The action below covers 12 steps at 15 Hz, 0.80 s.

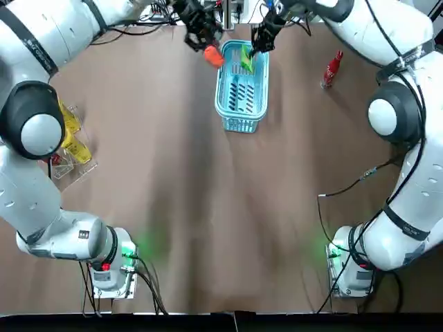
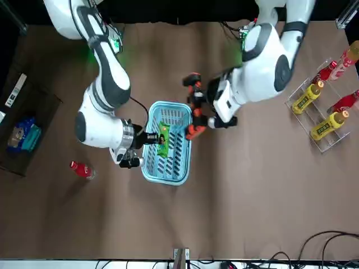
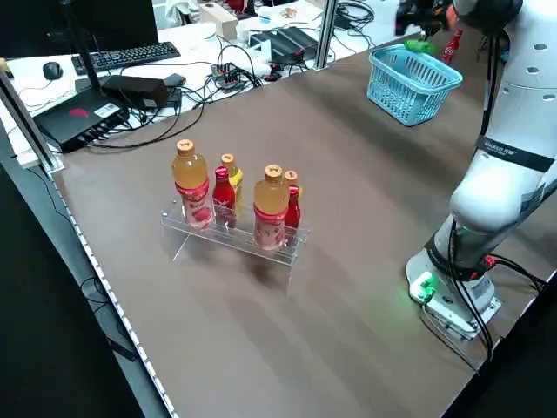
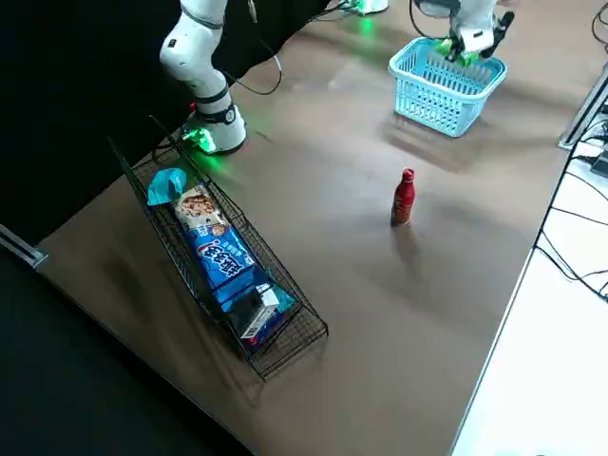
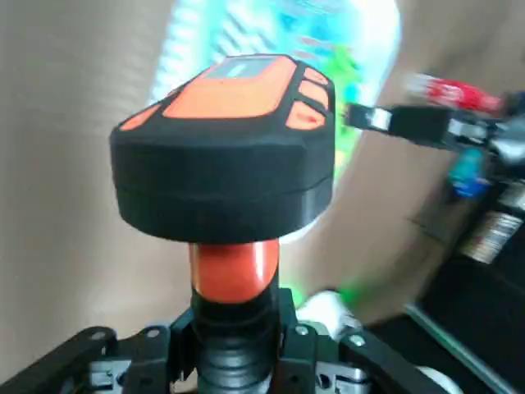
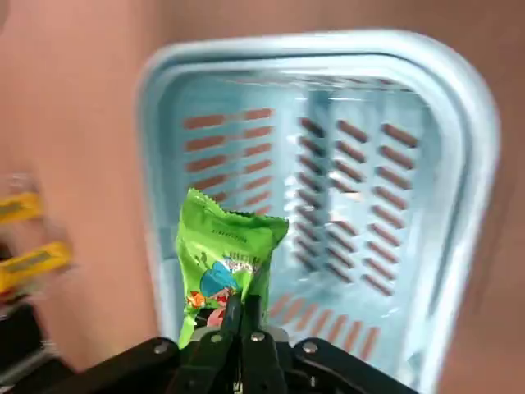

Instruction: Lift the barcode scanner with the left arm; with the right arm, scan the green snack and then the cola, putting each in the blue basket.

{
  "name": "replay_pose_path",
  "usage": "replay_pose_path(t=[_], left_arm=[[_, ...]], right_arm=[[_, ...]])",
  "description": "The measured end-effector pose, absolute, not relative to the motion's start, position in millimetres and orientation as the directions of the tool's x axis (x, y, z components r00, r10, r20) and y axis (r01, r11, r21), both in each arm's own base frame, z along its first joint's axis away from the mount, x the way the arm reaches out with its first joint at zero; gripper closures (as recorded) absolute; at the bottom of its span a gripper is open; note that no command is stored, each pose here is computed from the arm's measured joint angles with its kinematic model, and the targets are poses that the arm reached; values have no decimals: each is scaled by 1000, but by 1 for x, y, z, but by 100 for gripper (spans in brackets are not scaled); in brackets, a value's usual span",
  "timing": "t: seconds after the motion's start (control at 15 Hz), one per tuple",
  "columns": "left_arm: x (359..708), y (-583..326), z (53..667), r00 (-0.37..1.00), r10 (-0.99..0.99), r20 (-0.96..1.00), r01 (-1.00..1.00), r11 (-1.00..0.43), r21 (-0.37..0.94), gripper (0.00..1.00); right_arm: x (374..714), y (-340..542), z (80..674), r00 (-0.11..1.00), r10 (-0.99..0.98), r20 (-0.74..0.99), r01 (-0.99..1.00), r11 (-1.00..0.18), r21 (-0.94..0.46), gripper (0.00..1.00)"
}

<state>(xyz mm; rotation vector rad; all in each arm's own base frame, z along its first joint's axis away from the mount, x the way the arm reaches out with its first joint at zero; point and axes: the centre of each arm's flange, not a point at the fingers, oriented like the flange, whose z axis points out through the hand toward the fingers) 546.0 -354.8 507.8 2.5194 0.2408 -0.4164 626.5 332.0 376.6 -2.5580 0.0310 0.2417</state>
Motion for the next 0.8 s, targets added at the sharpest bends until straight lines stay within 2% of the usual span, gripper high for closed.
replay_pose_path(t=[0.27, 0.47, 0.53, 0.73, 0.8], left_arm=[[567, -296, 479, 962, 107, -253, 177, -946, 272, 66], [574, -271, 438, 976, 34, -216, 56, -994, 93, 66], [577, -262, 419, 976, 3, -216, 12, -999, 41, 66], [588, -236, 361, 965, -67, -254, -87, -994, -68, 66], [592, -226, 344, 960, -72, -272, -99, -991, -85, 66]], right_arm=[[627, 359, 341, 996, 44, -78, 0, -874, -486, 98], [620, 374, 337, 996, 67, -59, 31, -880, -473, 97], [620, 373, 337, 996, 69, -56, 34, -882, -470, 93], [622, 372, 338, 996, 67, -52, 34, -882, -469, 68], [623, 371, 340, 997, 66, -50, 35, -882, -470, 68]])
